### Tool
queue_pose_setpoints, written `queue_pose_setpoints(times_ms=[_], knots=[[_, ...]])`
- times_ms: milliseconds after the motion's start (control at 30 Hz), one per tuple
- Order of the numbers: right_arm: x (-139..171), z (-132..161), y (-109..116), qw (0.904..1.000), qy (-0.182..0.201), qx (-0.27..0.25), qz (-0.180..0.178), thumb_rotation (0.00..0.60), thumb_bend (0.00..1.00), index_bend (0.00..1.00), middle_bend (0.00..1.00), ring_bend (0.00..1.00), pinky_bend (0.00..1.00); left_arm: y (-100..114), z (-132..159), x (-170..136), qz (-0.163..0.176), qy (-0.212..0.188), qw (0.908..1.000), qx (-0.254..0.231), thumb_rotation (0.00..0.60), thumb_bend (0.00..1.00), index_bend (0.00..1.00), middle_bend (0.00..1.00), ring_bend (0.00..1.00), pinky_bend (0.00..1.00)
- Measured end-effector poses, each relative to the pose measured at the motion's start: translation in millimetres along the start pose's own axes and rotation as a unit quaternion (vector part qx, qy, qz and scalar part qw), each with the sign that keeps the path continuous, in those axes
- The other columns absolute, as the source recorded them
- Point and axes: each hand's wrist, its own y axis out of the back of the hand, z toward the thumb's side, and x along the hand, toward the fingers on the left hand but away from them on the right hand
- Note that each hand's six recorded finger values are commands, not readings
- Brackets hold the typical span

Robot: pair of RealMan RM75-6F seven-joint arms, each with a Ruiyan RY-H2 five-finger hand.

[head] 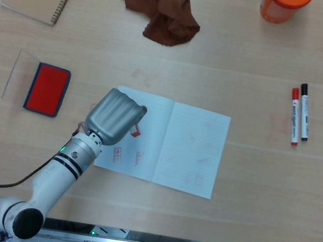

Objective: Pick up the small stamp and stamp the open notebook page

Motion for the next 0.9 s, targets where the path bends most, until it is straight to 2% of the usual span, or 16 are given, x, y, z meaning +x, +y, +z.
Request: queue_pose_setpoints(times_ms=[233,533,900], knots=[[5.1,-3.0,3.8,1.0,-0.004,0.001,-0.003,0.6,0.36,0.45,0.42,0.28,0.31,-8.8,18.5,3.2,0.008,-0.015,0.9995,0.026,0.6,0.32,0.59,1.0,1.0,1.0],[9.1,-5.5,4.5,1.0,-0.008,0.002,-0.003,0.6,0.36,0.44,0.42,0.28,0.31,-25.4,24.3,10.0,0.014,-0.011,0.9985,0.051,0.6,0.32,0.59,1.0,1.0,1.0],[10.9,-5.8,4.2,0.9999,-0.01,0.003,-0.002,0.6,0.36,0.45,0.42,0.28,0.31,-40.3,27.0,13.2,0.014,-0.003,0.9991,0.04,0.6,0.32,0.6,1.0,1.0,1.0]])
